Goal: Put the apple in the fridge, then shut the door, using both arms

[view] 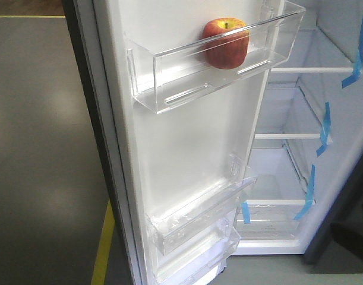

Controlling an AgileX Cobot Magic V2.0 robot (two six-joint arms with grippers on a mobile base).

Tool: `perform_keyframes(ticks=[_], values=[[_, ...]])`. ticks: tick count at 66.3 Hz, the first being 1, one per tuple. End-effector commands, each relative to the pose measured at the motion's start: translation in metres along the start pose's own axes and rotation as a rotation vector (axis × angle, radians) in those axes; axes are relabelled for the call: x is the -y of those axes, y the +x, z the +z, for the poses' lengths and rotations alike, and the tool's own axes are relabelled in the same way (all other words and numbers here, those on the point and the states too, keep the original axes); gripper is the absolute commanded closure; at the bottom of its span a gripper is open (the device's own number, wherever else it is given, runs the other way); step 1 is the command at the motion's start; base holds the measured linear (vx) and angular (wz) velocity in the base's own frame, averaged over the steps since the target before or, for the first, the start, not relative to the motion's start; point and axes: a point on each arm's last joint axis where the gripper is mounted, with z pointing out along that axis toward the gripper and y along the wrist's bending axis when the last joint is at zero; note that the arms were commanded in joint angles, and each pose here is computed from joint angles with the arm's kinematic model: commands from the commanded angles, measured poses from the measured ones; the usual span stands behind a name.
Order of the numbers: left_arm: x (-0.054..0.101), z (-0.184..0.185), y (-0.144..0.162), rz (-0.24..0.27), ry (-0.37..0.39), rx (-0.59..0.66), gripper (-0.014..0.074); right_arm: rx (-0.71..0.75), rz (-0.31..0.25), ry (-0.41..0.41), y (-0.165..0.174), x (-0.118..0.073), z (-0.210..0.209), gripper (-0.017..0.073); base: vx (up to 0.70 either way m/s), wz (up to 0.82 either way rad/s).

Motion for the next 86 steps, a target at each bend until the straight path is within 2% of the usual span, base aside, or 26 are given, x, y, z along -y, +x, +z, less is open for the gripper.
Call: perform_keyframes(ticks=[1, 19, 36, 58, 61, 68, 73, 80, 86], values=[[0.0, -0.001, 0.002, -0.017, 0.008, 0.058, 0.0599, 0.054, 0.001, 0.005, 0.006, -0.001, -0.009, 0.0174, 0.0, 0.0], [0.0, -0.001, 0.002, -0.017, 0.008, 0.058, 0.0599, 0.043, -0.004, -0.002, 0.048, -0.004, -0.022, 0.0174, 0.0, 0.0], [0.0, -0.001, 0.002, -0.017, 0.008, 0.059, 0.0599, -0.001, -0.016, -0.012, 0.074, -0.008, -0.039, 0.0174, 0.0, 0.0], [0.0, -0.001, 0.002, -0.03, 0.009, 0.066, 0.0599, -0.083, -0.018, -0.019, 0.084, -0.008, -0.042, 0.0174, 0.0, 0.0], [0.0, -0.001, 0.001, -0.046, 0.01, 0.07, 0.0599, -0.083, -0.018, -0.019, 0.084, -0.008, -0.042, 0.0174, 0.0, 0.0], [0.0, -0.001, -0.004, -0.138, 0.018, 0.11, 0.0599, -0.083, -0.018, -0.019, 0.084, -0.008, -0.042, 0.0174, 0.0, 0.0], [0.001, -0.003, -0.017, -0.183, 0.03, 0.175, 0.0599, -0.083, -0.018, -0.019, 0.084, -0.008, -0.042, 0.0174, 0.0, 0.0], [0.003, -0.005, -0.044, -0.2, 0.04, 0.217, 0.0599, -0.083, -0.018, -0.019, 0.084, -0.008, -0.042, 0.0174, 0.0, 0.0], [0.006, -0.006, -0.07, -0.189, 0.036, 0.172, 0.0599, -0.083, -0.018, -0.019, 0.084, -0.008, -0.042, 0.0174, 0.0, 0.0]])
